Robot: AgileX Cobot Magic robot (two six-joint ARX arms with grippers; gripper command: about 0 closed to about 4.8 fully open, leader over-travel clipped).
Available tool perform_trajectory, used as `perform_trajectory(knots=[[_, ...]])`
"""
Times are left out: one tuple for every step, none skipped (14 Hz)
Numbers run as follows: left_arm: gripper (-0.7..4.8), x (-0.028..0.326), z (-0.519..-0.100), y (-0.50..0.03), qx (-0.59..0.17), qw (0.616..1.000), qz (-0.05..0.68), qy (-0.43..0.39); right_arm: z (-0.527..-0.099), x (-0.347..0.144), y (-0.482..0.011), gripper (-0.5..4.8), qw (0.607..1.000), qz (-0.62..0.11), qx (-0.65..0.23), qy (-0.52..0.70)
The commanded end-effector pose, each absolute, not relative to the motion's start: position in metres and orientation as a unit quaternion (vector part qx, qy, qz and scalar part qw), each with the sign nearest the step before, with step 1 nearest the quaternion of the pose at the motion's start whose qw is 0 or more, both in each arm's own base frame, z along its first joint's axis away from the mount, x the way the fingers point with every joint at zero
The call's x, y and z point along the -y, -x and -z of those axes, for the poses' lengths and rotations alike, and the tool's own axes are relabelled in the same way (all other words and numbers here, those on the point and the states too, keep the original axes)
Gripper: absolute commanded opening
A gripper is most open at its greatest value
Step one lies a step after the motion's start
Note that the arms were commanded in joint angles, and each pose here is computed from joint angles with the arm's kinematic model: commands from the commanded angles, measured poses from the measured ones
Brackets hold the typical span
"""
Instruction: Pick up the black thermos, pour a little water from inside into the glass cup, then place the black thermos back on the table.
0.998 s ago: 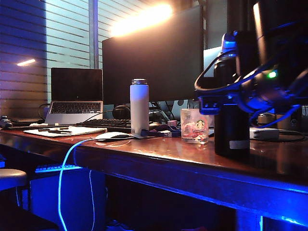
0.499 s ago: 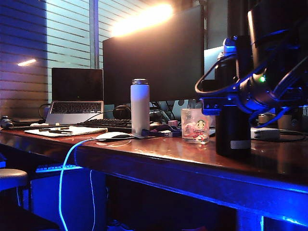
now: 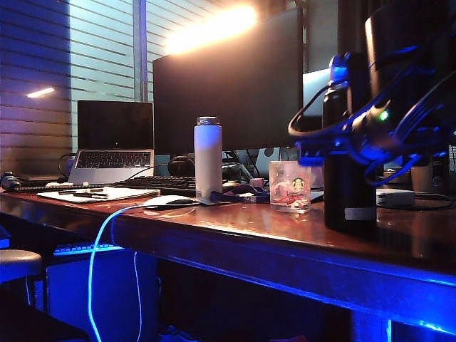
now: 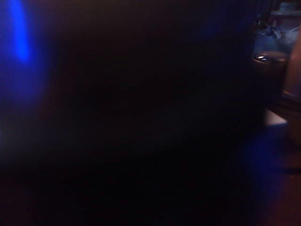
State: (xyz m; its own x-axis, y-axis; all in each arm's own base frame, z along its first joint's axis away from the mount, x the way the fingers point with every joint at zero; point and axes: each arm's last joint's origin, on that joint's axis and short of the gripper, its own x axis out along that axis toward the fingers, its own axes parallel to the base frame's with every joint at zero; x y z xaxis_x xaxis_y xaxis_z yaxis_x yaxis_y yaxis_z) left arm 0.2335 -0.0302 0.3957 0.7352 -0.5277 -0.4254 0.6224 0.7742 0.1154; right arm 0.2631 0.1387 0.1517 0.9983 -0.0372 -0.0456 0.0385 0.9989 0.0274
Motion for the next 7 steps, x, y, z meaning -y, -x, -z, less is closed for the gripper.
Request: perform_trajectory(knots=[[0.23, 0.0304, -0.3977, -0.2326, -0.182, 0.923, 0.313, -0.127, -0.1512, -0.1413, -0.2669, 4.79, 1.000, 0.016, -0.021, -0.011], [0.23, 0.0304, -0.3977, -0.2326, -0.182, 0.923, 0.313, -0.127, -0.1512, -0.1412, -0.2670, 4.79, 1.000, 0.017, -0.021, -0.011], [0.22, 0.0304, -0.3977, -0.2326, -0.182, 0.923, 0.313, -0.127, -0.1512, -0.1397, -0.2677, 4.79, 1.000, 0.020, -0.021, -0.011], [0.23, 0.0304, -0.3977, -0.2326, -0.183, 0.923, 0.313, -0.127, -0.1512, -0.1384, -0.2684, 4.79, 0.999, 0.024, -0.021, -0.011], [0.23, 0.0304, -0.3976, -0.2325, -0.183, 0.923, 0.313, -0.127, -0.1514, -0.1370, -0.2692, 4.79, 0.999, 0.026, -0.020, -0.011], [0.22, 0.0304, -0.3976, -0.2325, -0.183, 0.923, 0.313, -0.127, -0.1513, -0.1355, -0.2700, 4.79, 0.999, 0.028, -0.021, -0.012], [0.23, 0.0304, -0.3975, -0.2325, -0.183, 0.923, 0.313, -0.127, -0.1514, -0.1353, -0.2700, 4.79, 0.999, 0.029, -0.020, -0.012]])
